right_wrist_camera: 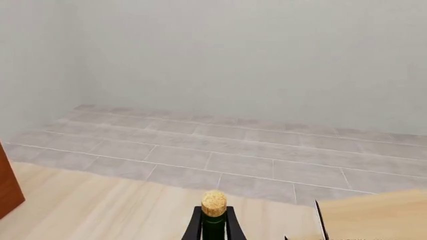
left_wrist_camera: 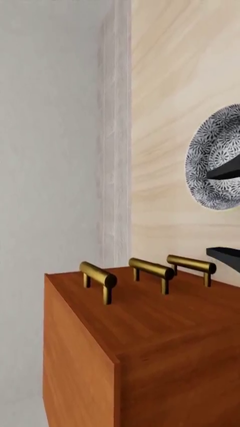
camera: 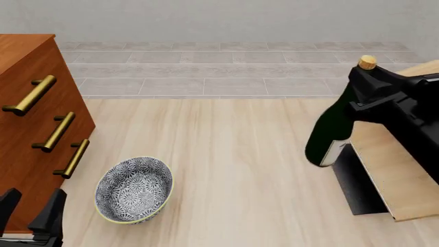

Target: Put the wine bottle on the wine rack.

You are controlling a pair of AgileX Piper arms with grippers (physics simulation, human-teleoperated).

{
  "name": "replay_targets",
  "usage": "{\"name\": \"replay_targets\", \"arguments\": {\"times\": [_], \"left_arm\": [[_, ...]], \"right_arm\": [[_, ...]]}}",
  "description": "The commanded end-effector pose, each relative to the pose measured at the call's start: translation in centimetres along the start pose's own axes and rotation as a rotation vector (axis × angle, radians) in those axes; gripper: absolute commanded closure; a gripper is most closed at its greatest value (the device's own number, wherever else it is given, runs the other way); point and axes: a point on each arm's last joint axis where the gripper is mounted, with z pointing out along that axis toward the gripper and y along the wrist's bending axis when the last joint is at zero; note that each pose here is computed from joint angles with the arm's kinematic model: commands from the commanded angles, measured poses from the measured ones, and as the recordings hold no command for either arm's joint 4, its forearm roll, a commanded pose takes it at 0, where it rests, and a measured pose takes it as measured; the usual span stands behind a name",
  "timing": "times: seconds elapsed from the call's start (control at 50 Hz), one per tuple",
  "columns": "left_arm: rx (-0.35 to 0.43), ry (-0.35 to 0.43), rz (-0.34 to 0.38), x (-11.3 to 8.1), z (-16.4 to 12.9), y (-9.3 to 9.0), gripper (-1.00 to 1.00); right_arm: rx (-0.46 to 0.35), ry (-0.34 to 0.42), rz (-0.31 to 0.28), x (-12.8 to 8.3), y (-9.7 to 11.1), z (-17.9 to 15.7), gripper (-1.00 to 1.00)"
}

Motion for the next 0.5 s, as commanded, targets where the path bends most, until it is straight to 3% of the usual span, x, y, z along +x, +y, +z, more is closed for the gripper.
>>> {"name": "replay_targets", "arguments": {"times": [0.02, 0.5], "left_arm": [[0.007, -0.006, -0.005, -0.1, 0.0, 0.0, -1.00], [0.008, -0.012, -0.014, -0.1, 0.0, 0.0, -1.00]], "right_arm": [[0.039, -0.028, 0.004, -2.4, -0.7, -1.3, 1.00], [0.123, -0.071, -0.011, -6.0, -1.9, -3.9, 1.00]]}}
